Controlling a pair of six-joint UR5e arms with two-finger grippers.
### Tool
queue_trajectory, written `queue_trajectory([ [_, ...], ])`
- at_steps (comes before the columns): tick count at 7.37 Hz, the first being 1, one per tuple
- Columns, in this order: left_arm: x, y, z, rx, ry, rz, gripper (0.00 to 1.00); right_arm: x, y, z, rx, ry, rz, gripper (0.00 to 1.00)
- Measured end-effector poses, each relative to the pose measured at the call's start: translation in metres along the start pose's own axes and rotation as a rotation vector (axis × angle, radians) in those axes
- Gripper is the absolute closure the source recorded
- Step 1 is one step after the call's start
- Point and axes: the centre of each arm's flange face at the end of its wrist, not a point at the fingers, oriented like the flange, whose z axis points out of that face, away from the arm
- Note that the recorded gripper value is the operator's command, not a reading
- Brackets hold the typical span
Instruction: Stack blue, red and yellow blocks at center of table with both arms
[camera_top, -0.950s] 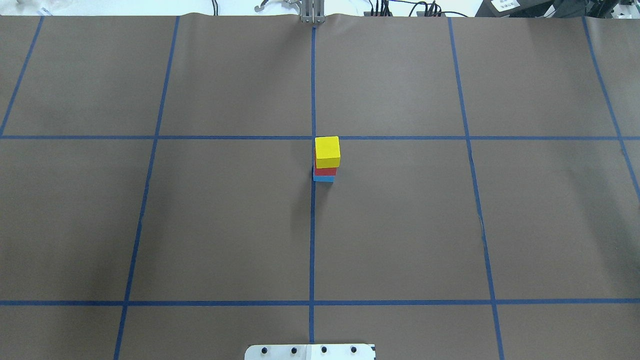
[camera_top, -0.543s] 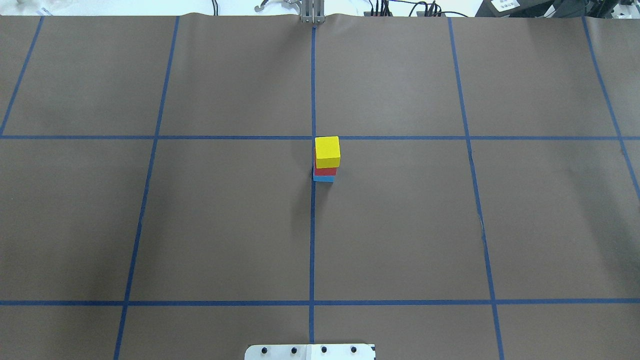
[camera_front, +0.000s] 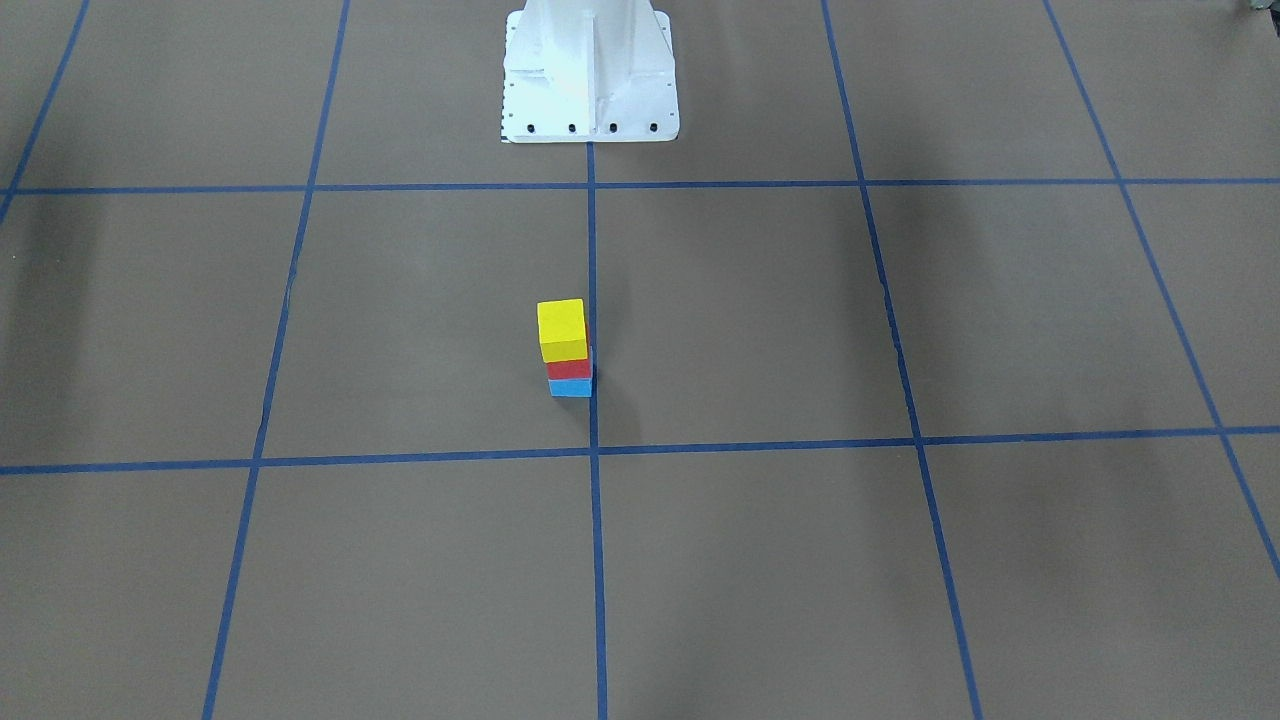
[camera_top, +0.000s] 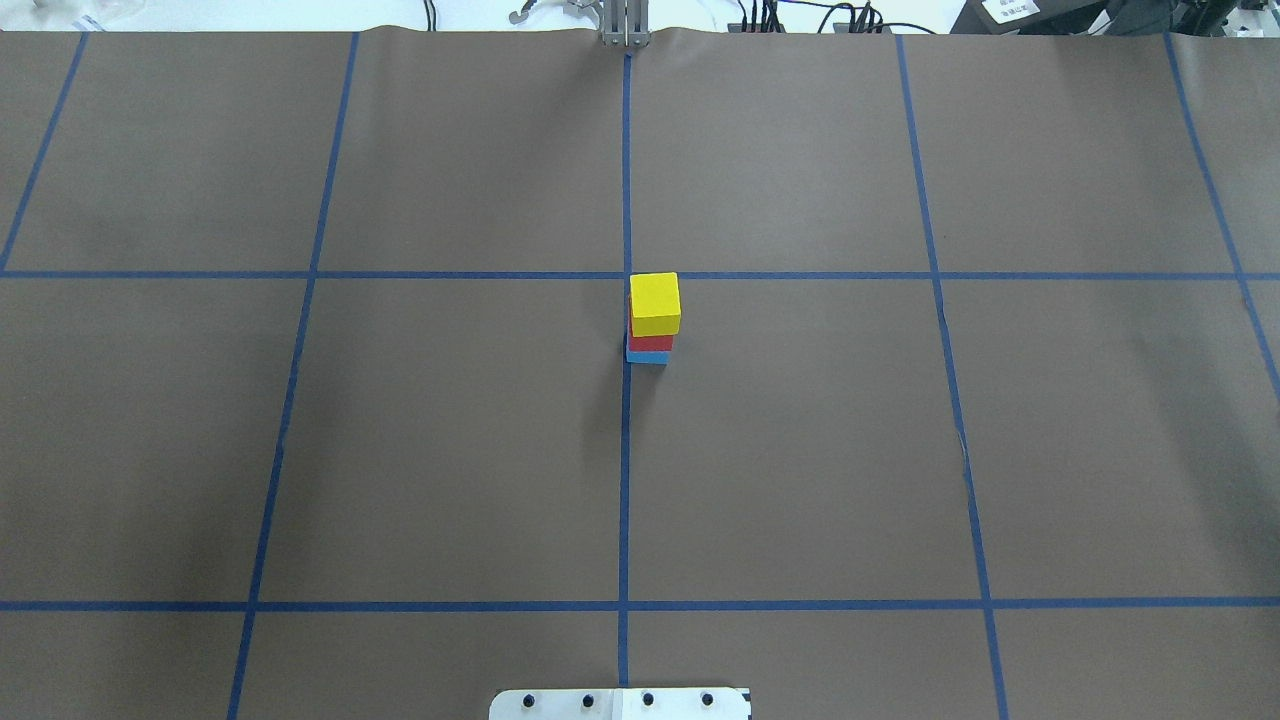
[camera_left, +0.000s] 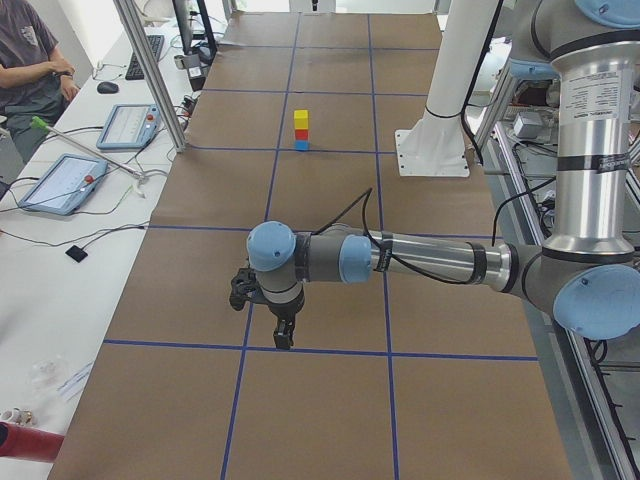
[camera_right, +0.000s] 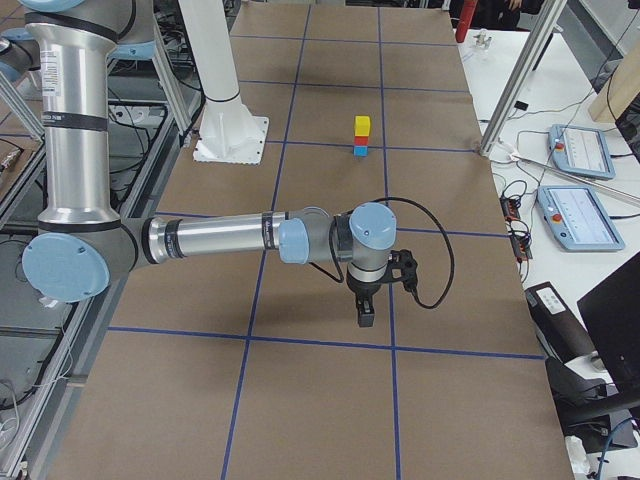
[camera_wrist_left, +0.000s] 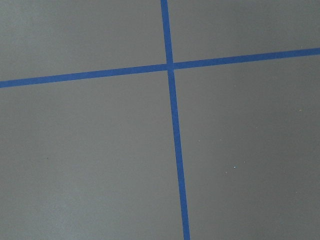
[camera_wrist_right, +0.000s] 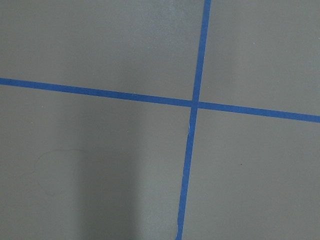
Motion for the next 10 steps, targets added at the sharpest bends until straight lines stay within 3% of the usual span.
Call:
queue_trajectory([
  [10, 0.0004, -0.0077, 0.0024, 0.003, -0.001, 0.006, 0.01, 0.0007, 0.0010, 0.0017, -0.002, 0.000, 0.000, 0.00],
])
